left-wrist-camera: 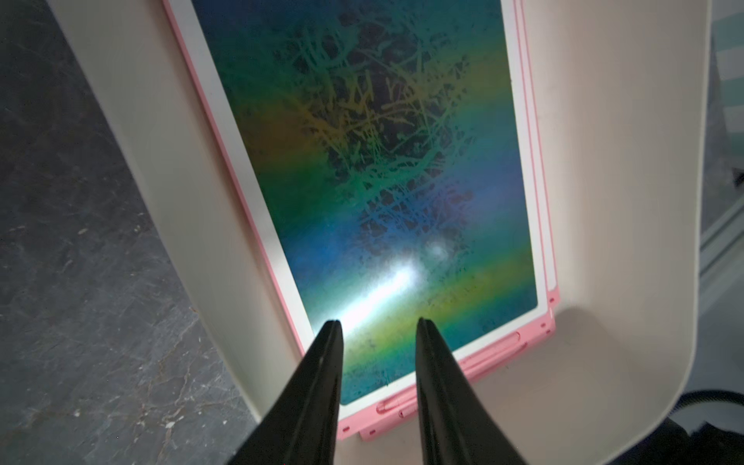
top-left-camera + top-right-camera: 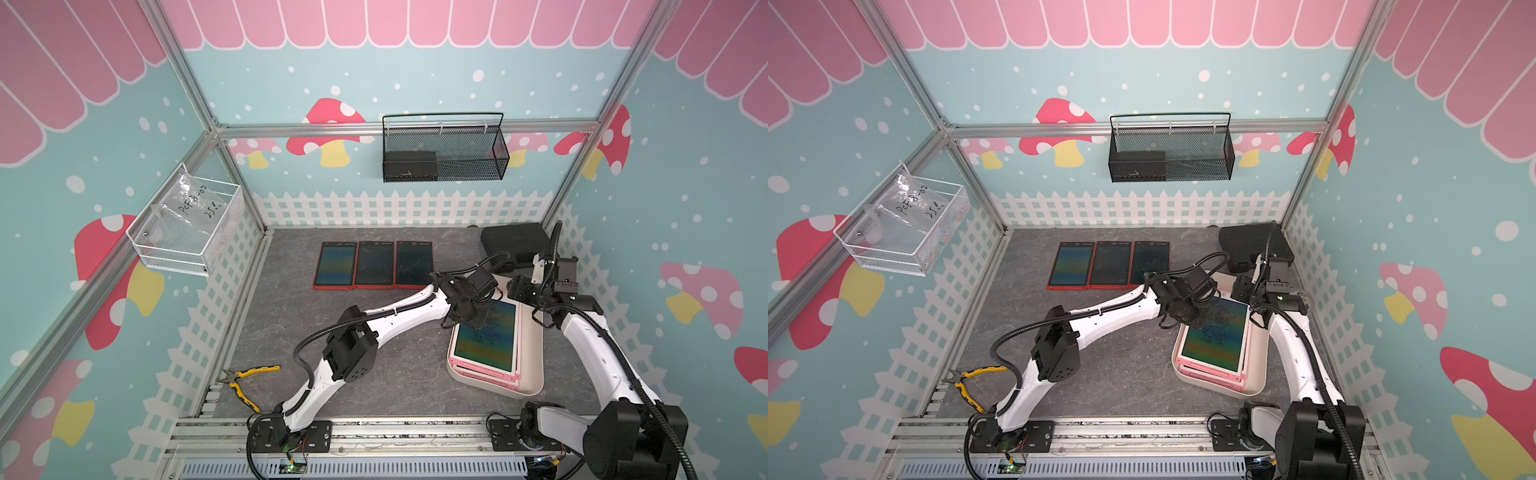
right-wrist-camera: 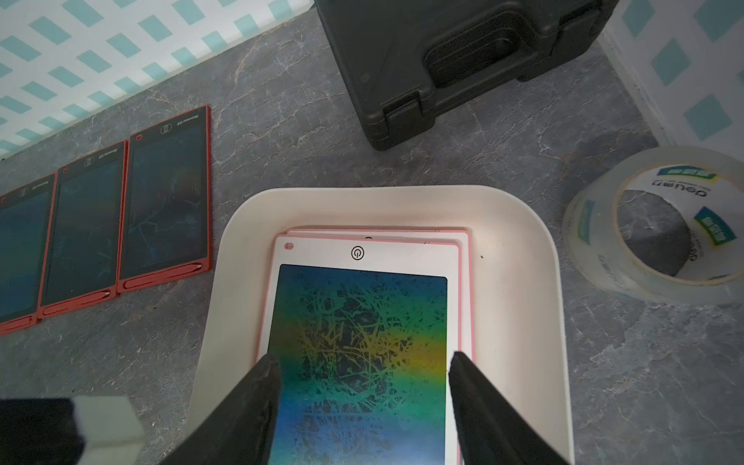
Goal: Take out the writing tablet from the storage box
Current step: Pick up the writing tablet from the storage box.
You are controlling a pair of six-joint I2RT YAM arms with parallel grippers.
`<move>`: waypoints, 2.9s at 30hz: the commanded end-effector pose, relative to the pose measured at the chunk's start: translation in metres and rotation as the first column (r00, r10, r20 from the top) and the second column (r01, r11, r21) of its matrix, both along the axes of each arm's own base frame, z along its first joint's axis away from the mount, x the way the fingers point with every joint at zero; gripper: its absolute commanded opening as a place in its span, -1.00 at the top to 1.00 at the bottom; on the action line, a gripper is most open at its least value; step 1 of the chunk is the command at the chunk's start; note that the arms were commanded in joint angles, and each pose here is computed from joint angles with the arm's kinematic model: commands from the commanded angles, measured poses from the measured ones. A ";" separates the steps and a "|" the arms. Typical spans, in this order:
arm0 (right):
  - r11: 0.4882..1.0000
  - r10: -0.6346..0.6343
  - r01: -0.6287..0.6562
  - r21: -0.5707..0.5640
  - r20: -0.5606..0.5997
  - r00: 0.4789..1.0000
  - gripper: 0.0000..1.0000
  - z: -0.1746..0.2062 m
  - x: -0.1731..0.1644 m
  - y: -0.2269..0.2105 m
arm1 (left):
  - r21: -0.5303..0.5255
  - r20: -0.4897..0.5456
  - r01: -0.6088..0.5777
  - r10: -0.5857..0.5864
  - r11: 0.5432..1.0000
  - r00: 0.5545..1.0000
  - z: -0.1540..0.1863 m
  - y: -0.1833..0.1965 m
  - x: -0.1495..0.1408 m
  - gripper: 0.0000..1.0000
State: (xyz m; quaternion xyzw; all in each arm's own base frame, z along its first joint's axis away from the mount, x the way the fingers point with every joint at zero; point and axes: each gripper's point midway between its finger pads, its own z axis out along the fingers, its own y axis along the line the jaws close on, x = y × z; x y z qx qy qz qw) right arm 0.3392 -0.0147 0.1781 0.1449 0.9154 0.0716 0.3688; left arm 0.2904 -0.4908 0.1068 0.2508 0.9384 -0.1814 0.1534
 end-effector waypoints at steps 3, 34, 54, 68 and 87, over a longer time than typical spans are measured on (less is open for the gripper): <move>0.999 -0.035 0.034 -0.026 -0.038 0.999 -0.38 -0.016 -0.013 -0.010 | 0.184 0.031 -0.035 0.030 0.982 0.999 -0.022 0.020 0.008 0.27; 0.995 -0.075 0.092 0.050 -0.272 0.959 -0.33 -0.136 -0.051 -0.005 | 0.172 0.204 -0.131 0.095 0.976 0.974 0.014 0.056 0.025 0.26; 0.994 -0.055 0.084 0.074 -0.325 0.944 -0.32 -0.156 -0.059 -0.001 | 0.152 0.041 -0.078 0.072 0.985 0.997 -0.049 0.044 0.029 0.30; 0.927 0.193 -0.108 0.358 -0.210 0.959 -0.27 -0.146 -0.052 0.057 | 0.122 -0.029 -0.035 0.039 0.992 0.999 -0.067 0.022 0.016 0.51; 0.775 0.314 -0.279 0.567 0.037 0.949 -0.04 -0.090 -0.053 0.089 | 0.138 -0.074 -0.051 0.062 0.989 0.995 -0.085 0.022 0.017 0.57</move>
